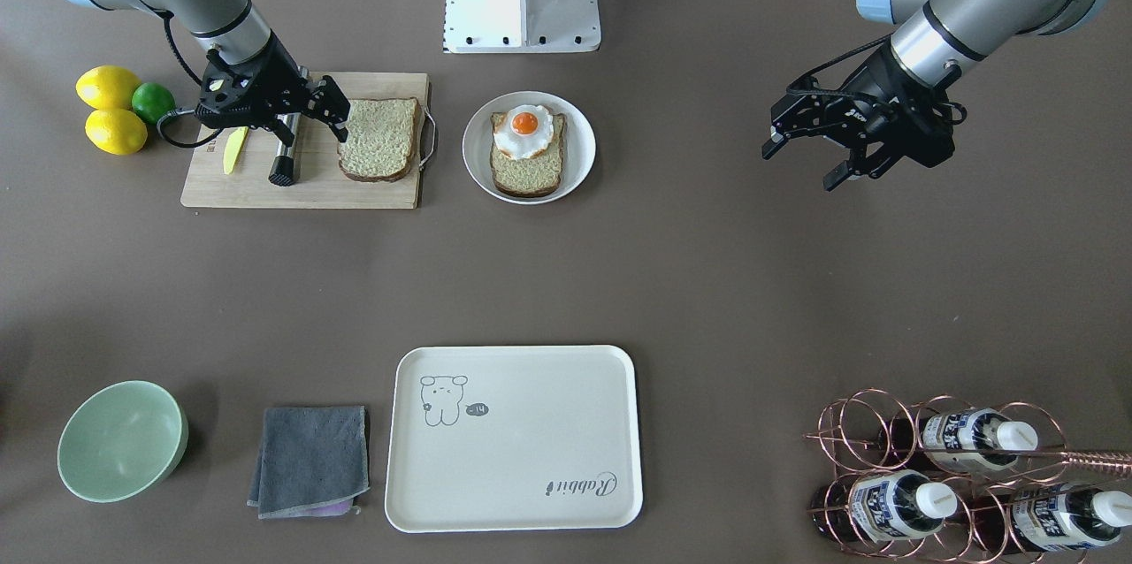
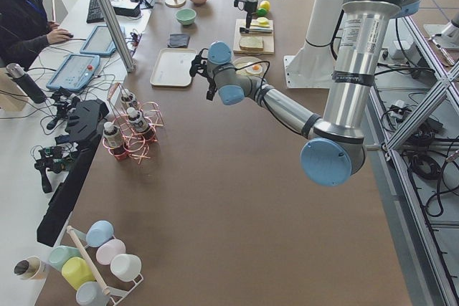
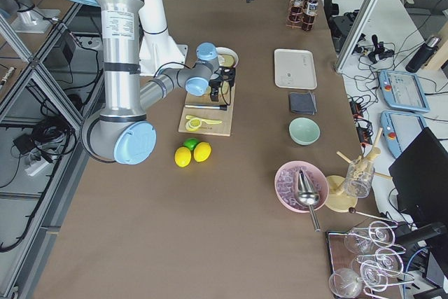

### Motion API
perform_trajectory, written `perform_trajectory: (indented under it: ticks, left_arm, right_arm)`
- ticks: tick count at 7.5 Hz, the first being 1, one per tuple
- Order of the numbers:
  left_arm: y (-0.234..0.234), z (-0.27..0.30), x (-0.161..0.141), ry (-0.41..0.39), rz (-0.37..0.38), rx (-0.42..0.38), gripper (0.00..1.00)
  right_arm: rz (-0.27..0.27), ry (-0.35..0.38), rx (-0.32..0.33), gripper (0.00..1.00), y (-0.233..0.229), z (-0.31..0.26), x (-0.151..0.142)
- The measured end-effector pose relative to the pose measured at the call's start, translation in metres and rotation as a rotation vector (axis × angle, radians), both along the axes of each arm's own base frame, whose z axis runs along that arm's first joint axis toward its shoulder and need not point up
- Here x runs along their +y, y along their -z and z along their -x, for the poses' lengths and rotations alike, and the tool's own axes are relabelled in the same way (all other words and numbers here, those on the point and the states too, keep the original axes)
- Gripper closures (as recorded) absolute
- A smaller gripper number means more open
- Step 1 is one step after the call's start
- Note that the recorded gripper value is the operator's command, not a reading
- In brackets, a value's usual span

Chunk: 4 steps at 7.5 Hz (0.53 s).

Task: Make sandwich and place on tray
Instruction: 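Move the right gripper over the bread slice on the cutting board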

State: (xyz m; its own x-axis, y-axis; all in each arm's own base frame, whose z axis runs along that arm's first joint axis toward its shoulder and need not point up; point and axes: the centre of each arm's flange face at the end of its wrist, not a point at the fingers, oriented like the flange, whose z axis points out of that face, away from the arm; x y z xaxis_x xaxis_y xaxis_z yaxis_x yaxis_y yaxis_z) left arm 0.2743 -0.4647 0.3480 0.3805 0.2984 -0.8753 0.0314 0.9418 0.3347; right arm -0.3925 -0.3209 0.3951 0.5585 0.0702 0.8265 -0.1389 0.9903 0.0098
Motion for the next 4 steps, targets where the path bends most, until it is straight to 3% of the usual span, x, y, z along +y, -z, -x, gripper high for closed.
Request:
perform_trajectory:
  ticks: [4]
  left_arm:
    - [0.0,0.0,0.0,0.001,-0.003,-0.001,0.02]
  right_arm:
    - [-0.031,0.01,0.026,0.28,-0.006,0.028,0.021]
